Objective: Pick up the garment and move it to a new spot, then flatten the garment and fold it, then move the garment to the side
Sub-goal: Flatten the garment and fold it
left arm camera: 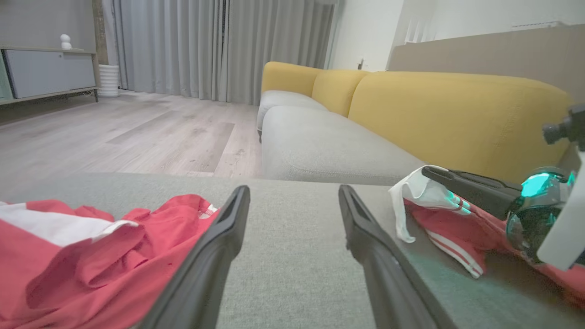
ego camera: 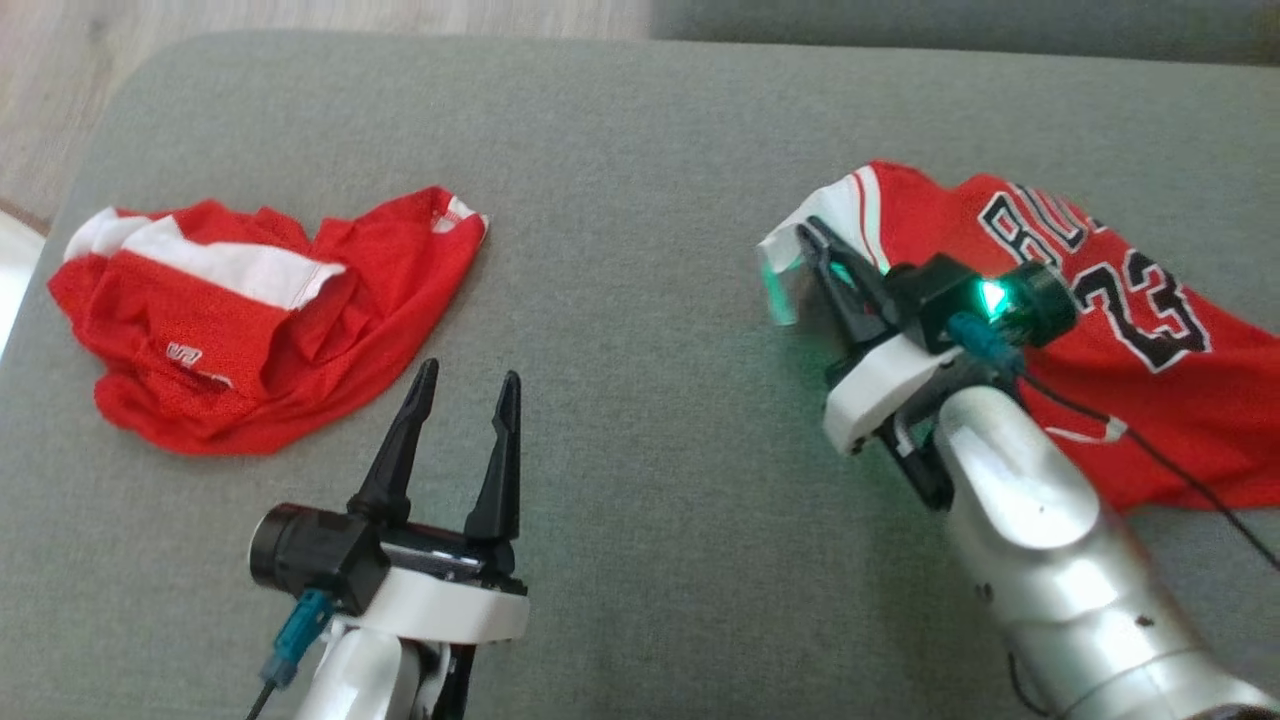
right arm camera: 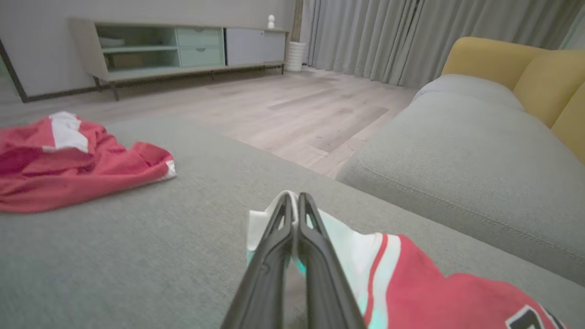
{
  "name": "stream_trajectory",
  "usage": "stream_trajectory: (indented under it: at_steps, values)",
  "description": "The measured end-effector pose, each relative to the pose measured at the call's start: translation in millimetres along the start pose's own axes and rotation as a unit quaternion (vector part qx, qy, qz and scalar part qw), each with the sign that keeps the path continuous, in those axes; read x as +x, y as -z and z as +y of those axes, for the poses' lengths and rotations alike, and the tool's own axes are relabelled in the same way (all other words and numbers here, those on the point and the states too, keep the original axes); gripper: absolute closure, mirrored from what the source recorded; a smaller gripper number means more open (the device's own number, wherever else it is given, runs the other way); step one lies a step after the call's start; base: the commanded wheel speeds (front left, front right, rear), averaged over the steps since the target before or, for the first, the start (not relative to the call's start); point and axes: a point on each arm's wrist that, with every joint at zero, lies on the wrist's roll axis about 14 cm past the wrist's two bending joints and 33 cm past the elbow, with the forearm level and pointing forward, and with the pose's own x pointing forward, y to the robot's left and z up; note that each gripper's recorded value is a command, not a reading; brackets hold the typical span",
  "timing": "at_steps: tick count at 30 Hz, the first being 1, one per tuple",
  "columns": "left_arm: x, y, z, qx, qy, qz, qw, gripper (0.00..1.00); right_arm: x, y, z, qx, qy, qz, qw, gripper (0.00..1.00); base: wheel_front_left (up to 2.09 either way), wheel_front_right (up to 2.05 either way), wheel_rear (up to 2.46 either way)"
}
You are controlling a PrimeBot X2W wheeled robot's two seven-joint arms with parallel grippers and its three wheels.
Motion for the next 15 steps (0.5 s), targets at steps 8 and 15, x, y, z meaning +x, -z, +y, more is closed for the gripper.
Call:
stream_trajectory:
  at_steps: [8, 15]
  values:
    - [-1, -17, -5, -0.002, 0.006, -0.026, 1.000, 0.00, -28, -37, 48, 0.081, -0.043, -0.066, 0.994, 1.00, 0.00, 0.00, 0.00]
    - [-15, -24, -12, -0.005, 0.012, -0.038, 0.999, 0.00, -73, -10, 129, 0.150, -0.123, 0.016, 0.981, 1.00, 0.00, 0.00, 0.00]
